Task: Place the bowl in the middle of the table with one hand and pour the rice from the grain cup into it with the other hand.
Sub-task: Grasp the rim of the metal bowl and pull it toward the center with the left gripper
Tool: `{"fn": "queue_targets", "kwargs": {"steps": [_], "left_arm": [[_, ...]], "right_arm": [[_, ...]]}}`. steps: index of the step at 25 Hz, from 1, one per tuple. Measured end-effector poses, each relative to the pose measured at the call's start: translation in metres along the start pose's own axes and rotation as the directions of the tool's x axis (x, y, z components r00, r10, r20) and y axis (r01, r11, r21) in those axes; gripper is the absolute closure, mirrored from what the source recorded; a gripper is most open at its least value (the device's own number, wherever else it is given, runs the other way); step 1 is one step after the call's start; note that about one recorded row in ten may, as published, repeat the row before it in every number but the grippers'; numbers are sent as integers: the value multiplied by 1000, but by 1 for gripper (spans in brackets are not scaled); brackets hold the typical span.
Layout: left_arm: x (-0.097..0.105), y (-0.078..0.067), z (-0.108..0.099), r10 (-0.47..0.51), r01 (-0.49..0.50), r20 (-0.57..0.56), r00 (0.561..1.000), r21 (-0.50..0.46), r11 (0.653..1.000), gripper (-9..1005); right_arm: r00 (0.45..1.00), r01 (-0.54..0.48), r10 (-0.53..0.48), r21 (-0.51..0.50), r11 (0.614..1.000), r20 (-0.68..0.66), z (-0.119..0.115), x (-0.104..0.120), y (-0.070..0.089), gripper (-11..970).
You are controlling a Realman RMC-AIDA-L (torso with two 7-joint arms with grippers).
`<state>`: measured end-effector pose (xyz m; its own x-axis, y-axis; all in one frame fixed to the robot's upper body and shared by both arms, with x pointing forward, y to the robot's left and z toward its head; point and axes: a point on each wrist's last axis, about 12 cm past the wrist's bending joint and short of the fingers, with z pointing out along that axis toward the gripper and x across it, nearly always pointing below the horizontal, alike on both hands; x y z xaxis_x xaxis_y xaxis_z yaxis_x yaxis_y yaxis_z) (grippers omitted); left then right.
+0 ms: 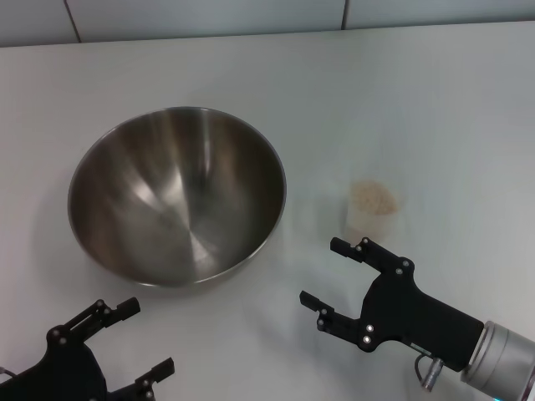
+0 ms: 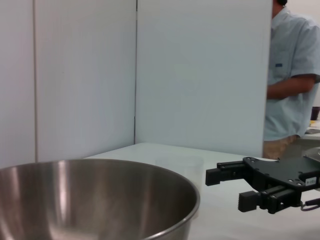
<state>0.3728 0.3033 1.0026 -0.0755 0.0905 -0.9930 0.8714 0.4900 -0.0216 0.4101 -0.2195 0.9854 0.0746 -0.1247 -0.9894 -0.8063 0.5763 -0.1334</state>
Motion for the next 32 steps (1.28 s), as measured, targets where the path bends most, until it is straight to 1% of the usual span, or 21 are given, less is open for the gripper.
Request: {"fn": "queue_targets", "kwargs": {"steps": [7,11,15,16,17,18,20,22,24,25,26,27,29,30,31,32], "left_arm": [[-1,4,-1,-20,20,8,1000,-31,999,163],[-2,4,-2,-25,25,12,1000,-32,999,164],[-10,0,-7,-32,32,77,997,-6,999,165],[-10,0,-7,-32,32,77,997,-6,999,166],[-27,12,-20,-86,92,165,983,-29,995,166],[-34,17,-24,-93,101,179,979,-38,994,166],[-43,25,-30,-96,108,197,976,-52,993,167],[-57,39,-39,-93,116,215,972,-97,989,167],[-73,62,-46,-121,153,198,973,-152,977,167],[-73,62,-46,-121,153,198,973,-152,977,167],[-88,80,-50,-163,194,165,973,-190,962,167],[-88,80,-50,-163,194,165,973,-190,962,167],[-116,109,-51,-257,272,88,962,-252,929,167],[-116,109,-51,-257,272,88,962,-252,929,167],[-135,124,-46,-315,301,0,949,-292,908,167],[-145,132,-41,-337,299,-69,939,-323,898,167]], "right_arm": [[1000,1,-1,0,1000,-1,0,0,0,198],[1000,2,-2,-1,1000,0,0,0,0,199],[1000,2,-2,-1,1000,0,0,0,0,199],[1000,2,-2,-1,1000,0,0,0,0,199],[1000,2,-2,-2,1000,0,0,0,0,199],[1000,2,-2,-2,1000,0,0,0,0,199],[1000,3,-3,-2,1000,-1,0,0,-1,198],[1000,1,-1,-1,1000,-2,0,0,-1,198],[1000,-2,2,-2,1000,-2,0,0,-1,198],[1000,-2,2,-2,1000,-2,0,0,-1,198],[1000,-3,3,-2,1000,-3,0,0,-1,198],[1000,-3,3,-2,1000,-3,0,0,-1,198],[1000,-3,3,-2,1000,-2,0,0,-1,198],[1000,-3,3,-2,1000,-1,0,0,-1,198],[1000,-2,2,-2,1000,0,0,0,-1,198],[1000,-1,1,-3,1000,1,1,0,-1,198]]}}
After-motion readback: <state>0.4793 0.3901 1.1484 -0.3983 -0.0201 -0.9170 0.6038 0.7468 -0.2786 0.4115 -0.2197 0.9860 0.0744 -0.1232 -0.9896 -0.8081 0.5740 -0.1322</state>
